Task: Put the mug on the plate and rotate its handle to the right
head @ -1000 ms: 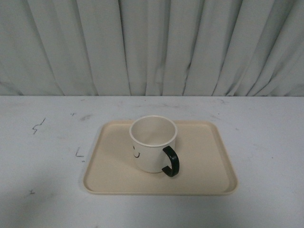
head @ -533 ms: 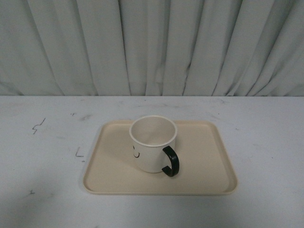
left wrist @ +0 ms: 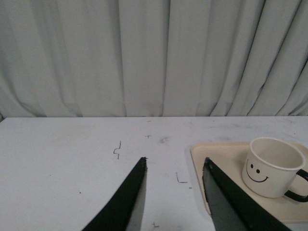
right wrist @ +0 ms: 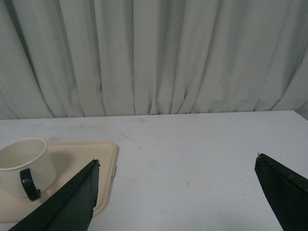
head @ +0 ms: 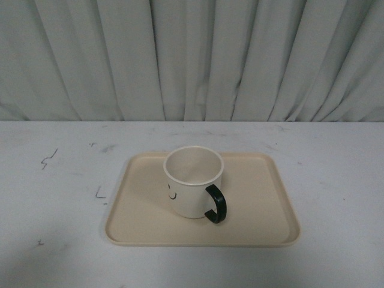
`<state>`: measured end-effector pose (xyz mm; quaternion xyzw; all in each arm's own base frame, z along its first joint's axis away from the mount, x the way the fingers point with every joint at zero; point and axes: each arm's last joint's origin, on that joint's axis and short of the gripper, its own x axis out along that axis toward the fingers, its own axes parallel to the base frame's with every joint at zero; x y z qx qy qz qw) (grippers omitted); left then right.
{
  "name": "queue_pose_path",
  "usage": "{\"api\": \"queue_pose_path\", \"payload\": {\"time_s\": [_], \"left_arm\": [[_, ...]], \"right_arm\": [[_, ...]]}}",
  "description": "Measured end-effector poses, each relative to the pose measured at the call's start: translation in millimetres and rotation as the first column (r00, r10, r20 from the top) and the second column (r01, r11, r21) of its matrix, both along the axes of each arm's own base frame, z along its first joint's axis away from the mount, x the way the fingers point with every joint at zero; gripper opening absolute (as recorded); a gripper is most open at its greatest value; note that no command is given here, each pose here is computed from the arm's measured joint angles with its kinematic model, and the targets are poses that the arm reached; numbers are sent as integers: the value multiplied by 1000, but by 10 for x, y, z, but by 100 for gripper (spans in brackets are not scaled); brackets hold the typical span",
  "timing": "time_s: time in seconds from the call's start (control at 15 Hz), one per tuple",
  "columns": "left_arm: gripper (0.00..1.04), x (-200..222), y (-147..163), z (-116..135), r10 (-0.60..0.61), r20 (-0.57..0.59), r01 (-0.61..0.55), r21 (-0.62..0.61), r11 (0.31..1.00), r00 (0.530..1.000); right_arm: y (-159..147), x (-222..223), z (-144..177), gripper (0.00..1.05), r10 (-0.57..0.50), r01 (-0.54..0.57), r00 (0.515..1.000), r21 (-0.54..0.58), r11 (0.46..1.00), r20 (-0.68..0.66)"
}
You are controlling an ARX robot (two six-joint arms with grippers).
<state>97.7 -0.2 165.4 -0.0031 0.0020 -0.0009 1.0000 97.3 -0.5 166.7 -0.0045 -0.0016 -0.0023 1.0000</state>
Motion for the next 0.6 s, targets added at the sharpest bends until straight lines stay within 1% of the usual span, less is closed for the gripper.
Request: {"api": "queue_pose_path", "payload": {"time_s": [0.07, 0.13, 0.2, 0.27, 0.33, 0.4, 0.47, 0.53, 0.6], "left_arm": [[49, 0, 0, 0, 0, 0, 0, 0, 1000, 1000], [60, 0, 0, 0, 0, 0, 0, 0, 1000, 1000], [73, 0, 0, 0, 0, 0, 0, 0, 1000, 1000], [84, 0, 0, 0, 0, 0, 0, 0, 1000, 1000], [96, 0, 0, 0, -1, 0, 1, 0, 1000, 1000], [99, 0, 0, 1, 0, 1, 0, 3, 1000, 1000], [98, 0, 0, 0, 0, 0, 0, 3, 1000, 1000], [98, 0, 0, 0, 0, 0, 0, 3, 1000, 1000], [98, 0, 0, 0, 0, 0, 0, 4, 1000, 1000]], "right_arm": [[0, 6, 5, 98, 3, -3, 1000, 5, 1000, 2], [-5, 52, 23, 98, 28, -26, 998, 46, 999, -47], [-22, 127, 63, 98, 71, -56, 989, 112, 992, -131], [-27, 225, 143, 98, 132, -98, 974, 185, 978, -182], [-8, 322, 237, 98, 207, -166, 961, 218, 962, -185], [25, 471, 369, 98, 305, -256, 933, 247, 935, -190], [61, 657, 479, 98, 397, -321, 891, 309, 895, -223], [144, 836, 568, 98, 464, -377, 856, 342, 861, -226], [276, 1024, 645, 98, 549, -456, 805, 358, 815, -225]]}}
